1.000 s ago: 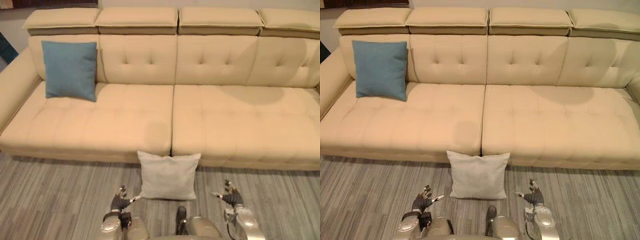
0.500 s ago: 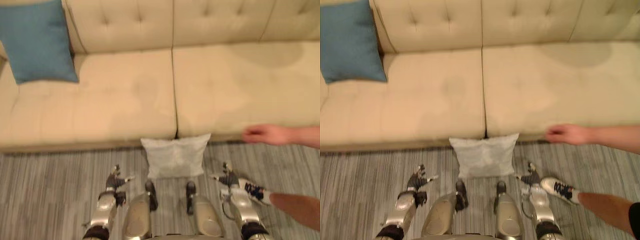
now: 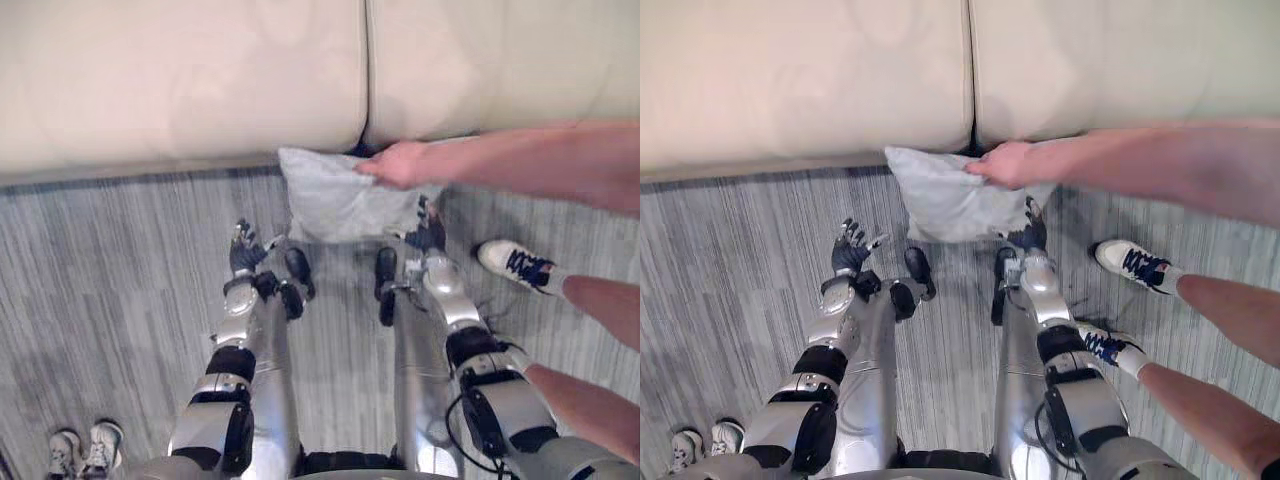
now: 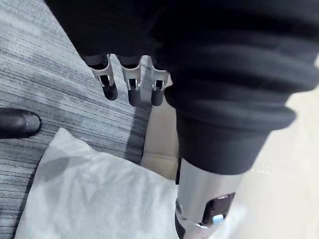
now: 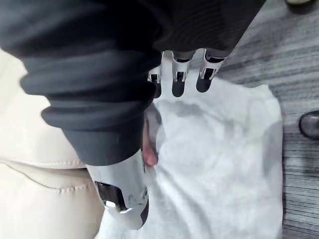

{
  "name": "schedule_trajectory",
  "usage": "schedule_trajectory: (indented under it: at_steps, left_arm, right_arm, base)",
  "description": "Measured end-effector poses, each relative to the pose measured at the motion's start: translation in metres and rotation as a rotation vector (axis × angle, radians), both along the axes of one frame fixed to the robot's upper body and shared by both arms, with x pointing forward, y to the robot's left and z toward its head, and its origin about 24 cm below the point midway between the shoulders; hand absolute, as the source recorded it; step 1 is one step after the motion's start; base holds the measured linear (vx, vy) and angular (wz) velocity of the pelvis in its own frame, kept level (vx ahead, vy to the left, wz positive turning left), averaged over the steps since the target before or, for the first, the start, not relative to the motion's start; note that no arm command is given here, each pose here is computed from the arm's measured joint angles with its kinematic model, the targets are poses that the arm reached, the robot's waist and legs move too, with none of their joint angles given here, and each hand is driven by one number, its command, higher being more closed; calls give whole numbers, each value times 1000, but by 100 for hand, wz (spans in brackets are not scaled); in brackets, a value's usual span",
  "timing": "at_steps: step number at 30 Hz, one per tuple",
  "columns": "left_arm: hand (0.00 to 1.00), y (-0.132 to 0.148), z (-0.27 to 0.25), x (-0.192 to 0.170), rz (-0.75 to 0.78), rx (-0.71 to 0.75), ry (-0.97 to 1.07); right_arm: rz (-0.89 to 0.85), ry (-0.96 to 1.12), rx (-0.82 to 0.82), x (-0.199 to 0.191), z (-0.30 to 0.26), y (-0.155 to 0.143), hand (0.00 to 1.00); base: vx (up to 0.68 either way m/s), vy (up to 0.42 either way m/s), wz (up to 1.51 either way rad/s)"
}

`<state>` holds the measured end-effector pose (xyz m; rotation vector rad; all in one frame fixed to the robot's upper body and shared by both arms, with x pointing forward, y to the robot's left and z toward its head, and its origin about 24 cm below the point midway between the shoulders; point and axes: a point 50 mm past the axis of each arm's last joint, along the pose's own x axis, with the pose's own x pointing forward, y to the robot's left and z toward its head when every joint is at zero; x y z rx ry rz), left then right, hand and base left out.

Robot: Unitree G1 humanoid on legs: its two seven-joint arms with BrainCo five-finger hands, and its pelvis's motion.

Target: Pick up cushions and gather them together orderly.

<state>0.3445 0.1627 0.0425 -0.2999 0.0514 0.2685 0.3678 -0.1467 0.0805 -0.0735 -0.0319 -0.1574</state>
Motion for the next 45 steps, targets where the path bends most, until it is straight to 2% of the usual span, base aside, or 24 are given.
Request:
schedule_trajectory:
  at_steps: [5, 7, 9, 16, 21, 23, 25, 27, 31, 34, 39, 45]
  left_arm:
    - [0, -7, 17, 5, 8, -29, -69]
    - [0, -8, 18, 5, 10, -30, -69]
    - [0, -8, 18, 5, 9, -31, -71]
    - [0, -11, 12, -6, 1, -31, -79]
    - [0, -13, -27, -37, -46, 18, 33]
    - [0, -10, -62, -67, -69, 44, 152]
    - [0, -9, -75, -81, -83, 55, 199]
    - [0, -5, -97, -107, -116, 93, 286]
    - [0, 9, -131, -145, -166, 155, 456]
    - [0, 19, -144, -160, -195, 194, 535]
    - [0, 30, -156, -180, -230, 238, 623]
    - [0, 31, -157, -182, -232, 239, 633]
  right_arm:
    - [-36, -47, 28, 3, 13, 1, 0]
    - [-132, -55, 38, 2, 14, -19, 0]
    - [-157, -45, 10, 0, 11, -32, 0]
    - [-47, -18, 22, -10, -4, -6, 0]
    - [-51, 35, 52, -45, -39, -11, 0]
    - [-56, 130, 73, -76, -73, -16, 0]
    - [-59, 183, 80, -91, -89, -18, 0]
    - [-75, 311, 94, -127, -122, -24, 0]
    - [-71, 516, 87, -171, -164, -35, 0]
    - [-103, 614, 76, -194, -181, -53, 0]
    - [-140, 723, 76, -220, -197, -69, 0]
    - [-159, 730, 76, -218, -198, -75, 0]
  base:
    - [-55, -17, 3]
    - [-17, -8, 0]
    - [5, -8, -2]
    - [38, -19, -3]
    - [71, -12, 7]
    - [132, 15, -4]
    - [125, -1, -2]
    - [150, -26, 4]
    - [157, -32, 10]
    - [144, -21, 5]
    - [101, -8, -9]
    - [5, 5, -63]
